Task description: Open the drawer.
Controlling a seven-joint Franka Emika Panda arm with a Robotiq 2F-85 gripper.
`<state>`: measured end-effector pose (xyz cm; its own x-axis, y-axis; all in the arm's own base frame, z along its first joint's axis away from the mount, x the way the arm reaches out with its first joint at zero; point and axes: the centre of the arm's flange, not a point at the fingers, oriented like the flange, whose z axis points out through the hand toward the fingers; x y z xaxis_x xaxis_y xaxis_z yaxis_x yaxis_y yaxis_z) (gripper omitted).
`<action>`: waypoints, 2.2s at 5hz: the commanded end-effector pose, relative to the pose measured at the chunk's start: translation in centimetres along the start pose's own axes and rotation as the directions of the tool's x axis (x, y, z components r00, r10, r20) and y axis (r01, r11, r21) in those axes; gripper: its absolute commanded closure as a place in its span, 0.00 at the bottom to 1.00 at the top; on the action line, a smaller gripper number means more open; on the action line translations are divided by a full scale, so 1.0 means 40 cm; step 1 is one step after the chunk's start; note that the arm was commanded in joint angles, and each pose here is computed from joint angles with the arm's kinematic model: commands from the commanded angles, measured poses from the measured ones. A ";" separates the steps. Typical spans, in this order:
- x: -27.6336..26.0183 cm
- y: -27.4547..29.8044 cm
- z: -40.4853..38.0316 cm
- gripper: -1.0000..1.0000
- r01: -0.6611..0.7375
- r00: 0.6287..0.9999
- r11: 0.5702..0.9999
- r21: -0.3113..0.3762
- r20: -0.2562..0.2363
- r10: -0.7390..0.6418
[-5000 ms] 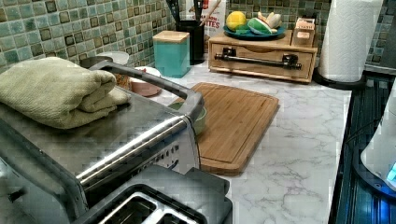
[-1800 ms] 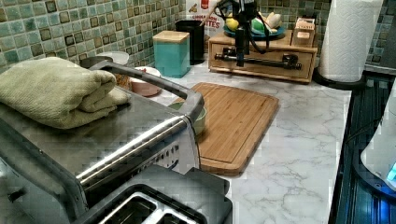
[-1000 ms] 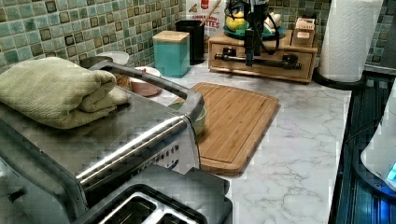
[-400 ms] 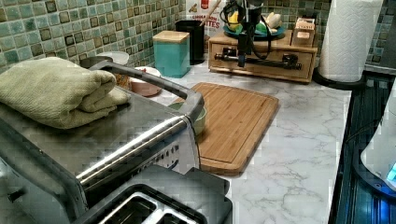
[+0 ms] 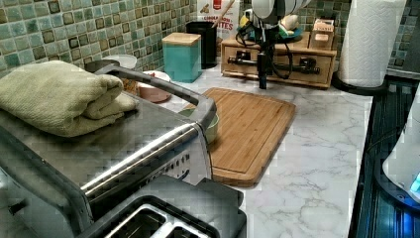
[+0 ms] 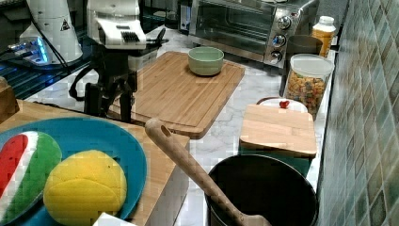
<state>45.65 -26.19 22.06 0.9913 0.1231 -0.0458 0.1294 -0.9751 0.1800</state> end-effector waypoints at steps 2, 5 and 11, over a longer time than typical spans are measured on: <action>0.039 -0.149 -0.134 0.00 0.147 0.988 0.979 0.143 -0.060 -0.140; -0.014 -0.484 -0.142 0.00 0.090 0.993 0.988 0.124 -0.092 -0.078; -0.072 -0.748 -0.289 0.00 -0.005 0.985 0.999 0.053 -0.169 0.014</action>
<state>40.85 -4.41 25.76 0.9962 -0.0255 0.0838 -0.0357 -0.9918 0.1230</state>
